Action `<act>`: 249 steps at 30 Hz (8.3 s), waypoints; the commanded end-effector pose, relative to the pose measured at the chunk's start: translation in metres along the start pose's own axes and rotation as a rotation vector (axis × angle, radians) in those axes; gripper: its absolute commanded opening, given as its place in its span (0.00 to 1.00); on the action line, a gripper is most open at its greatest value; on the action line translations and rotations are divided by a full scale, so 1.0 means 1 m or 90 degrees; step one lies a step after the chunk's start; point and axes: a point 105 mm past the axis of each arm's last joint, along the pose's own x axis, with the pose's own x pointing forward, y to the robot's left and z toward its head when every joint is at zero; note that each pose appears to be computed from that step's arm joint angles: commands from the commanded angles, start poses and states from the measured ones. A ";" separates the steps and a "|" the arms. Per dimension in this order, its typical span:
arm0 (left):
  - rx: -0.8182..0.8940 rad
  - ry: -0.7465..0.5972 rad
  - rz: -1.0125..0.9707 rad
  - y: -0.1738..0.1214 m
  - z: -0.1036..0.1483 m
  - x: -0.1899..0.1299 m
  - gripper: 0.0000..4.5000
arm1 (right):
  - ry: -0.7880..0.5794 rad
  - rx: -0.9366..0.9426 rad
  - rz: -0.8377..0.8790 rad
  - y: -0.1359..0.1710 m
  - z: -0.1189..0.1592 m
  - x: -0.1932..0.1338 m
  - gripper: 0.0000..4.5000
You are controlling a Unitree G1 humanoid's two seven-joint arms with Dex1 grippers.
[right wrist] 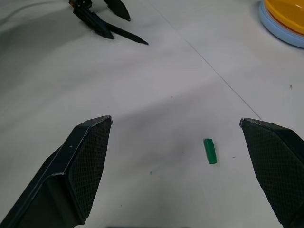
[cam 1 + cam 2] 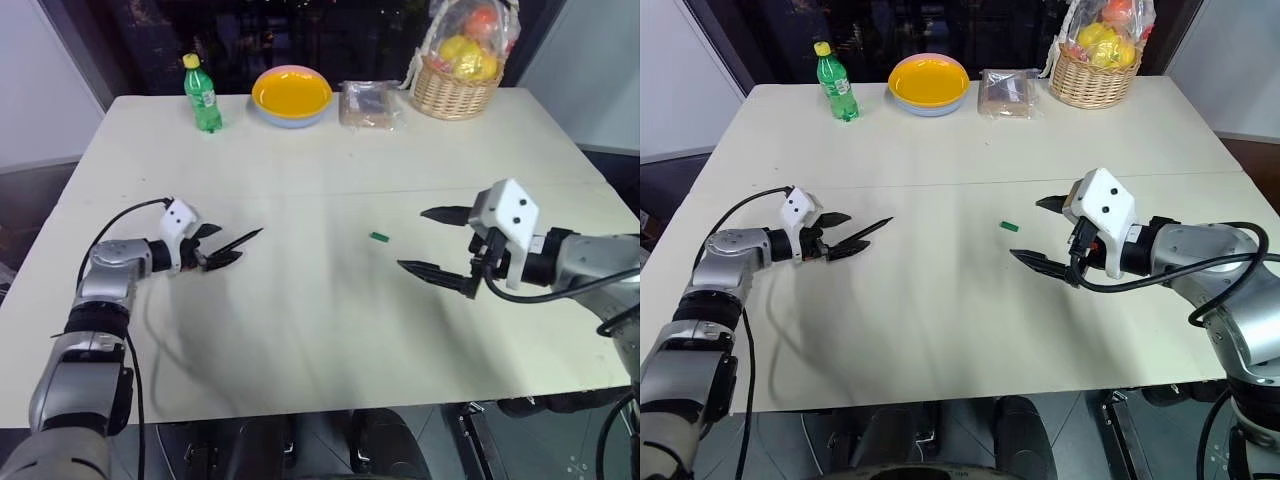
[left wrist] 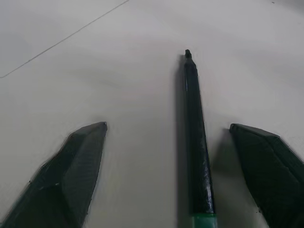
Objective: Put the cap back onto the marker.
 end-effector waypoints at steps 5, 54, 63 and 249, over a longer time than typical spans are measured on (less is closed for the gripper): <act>-0.011 0.056 -0.034 -0.007 -0.021 -0.001 0.04 | -0.023 -0.032 -0.010 -0.003 0.012 -0.004 1.00; 0.126 -0.105 0.051 -0.095 0.106 -0.076 0.02 | 0.001 0.123 0.081 -0.059 -0.096 0.114 1.00; 0.123 -0.101 0.057 -0.099 0.106 -0.076 0.02 | 0.018 0.123 0.066 -0.061 -0.108 0.118 1.00; 0.422 -0.193 -0.261 -0.143 0.154 0.029 0.00 | -0.084 -0.258 0.402 0.038 0.051 0.089 0.39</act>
